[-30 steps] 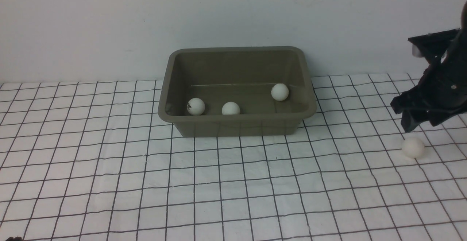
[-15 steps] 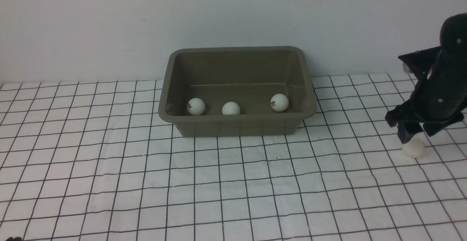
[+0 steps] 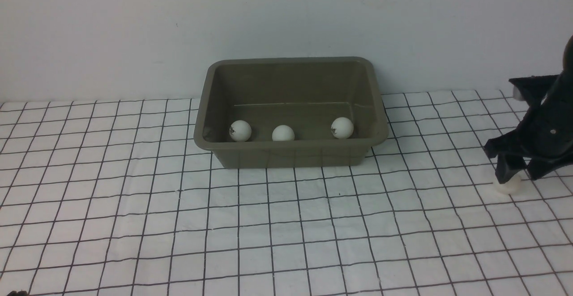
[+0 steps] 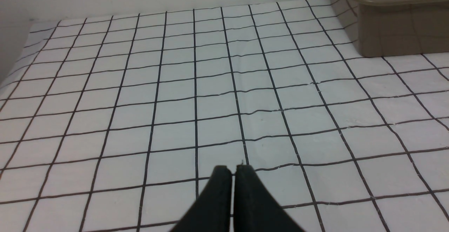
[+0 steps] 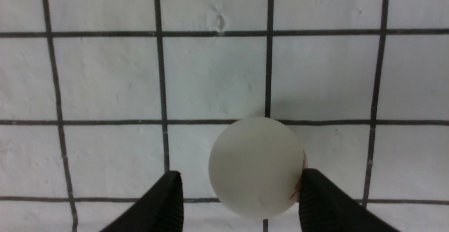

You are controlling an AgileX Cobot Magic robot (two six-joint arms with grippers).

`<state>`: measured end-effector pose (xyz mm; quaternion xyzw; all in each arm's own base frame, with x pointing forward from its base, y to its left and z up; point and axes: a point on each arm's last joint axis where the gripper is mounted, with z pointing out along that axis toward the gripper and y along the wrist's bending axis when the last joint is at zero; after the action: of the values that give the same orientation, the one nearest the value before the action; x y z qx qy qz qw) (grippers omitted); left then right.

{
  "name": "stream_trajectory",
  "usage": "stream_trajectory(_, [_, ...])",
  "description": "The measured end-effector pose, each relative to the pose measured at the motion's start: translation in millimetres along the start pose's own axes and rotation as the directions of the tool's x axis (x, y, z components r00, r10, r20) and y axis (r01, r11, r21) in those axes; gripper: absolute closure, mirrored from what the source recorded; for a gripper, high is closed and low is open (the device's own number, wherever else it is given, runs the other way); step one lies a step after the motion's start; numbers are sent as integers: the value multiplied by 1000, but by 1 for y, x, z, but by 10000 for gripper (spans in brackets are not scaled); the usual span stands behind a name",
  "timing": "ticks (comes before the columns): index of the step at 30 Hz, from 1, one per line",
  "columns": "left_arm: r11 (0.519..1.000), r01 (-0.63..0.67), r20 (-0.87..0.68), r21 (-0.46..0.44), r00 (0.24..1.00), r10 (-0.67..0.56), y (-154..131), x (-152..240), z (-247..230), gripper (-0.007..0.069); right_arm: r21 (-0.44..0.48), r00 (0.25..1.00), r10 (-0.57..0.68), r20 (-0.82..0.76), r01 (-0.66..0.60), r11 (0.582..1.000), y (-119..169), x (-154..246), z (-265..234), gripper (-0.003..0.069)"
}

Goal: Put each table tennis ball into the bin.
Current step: Use the right arm to clamp the table tennis ball closest to it, then use the right arm to put the table tennis ball into the box

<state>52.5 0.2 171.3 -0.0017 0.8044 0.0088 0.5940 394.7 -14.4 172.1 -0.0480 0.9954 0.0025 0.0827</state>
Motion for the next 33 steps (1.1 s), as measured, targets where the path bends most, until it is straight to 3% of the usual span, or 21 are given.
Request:
stream_trajectory(17, [1000,0,0,0,1000,0,0,0,0,629,11,1000,-9,-30,9,1000,-3,-2,25,277])
stream_trajectory(24, [1000,0,0,0,1000,0,0,0,0,629,6,1000,-3,-12,3,1000,-4,-14,12,295])
stream_trajectory(28, [1000,0,0,0,1000,0,0,0,0,629,-50,1000,2,28,0,999,1,-32,-14,295])
stream_trajectory(33, [1000,0,0,0,1000,0,0,0,0,629,-195,980,-60,188,98,976,41,-68,-76,295])
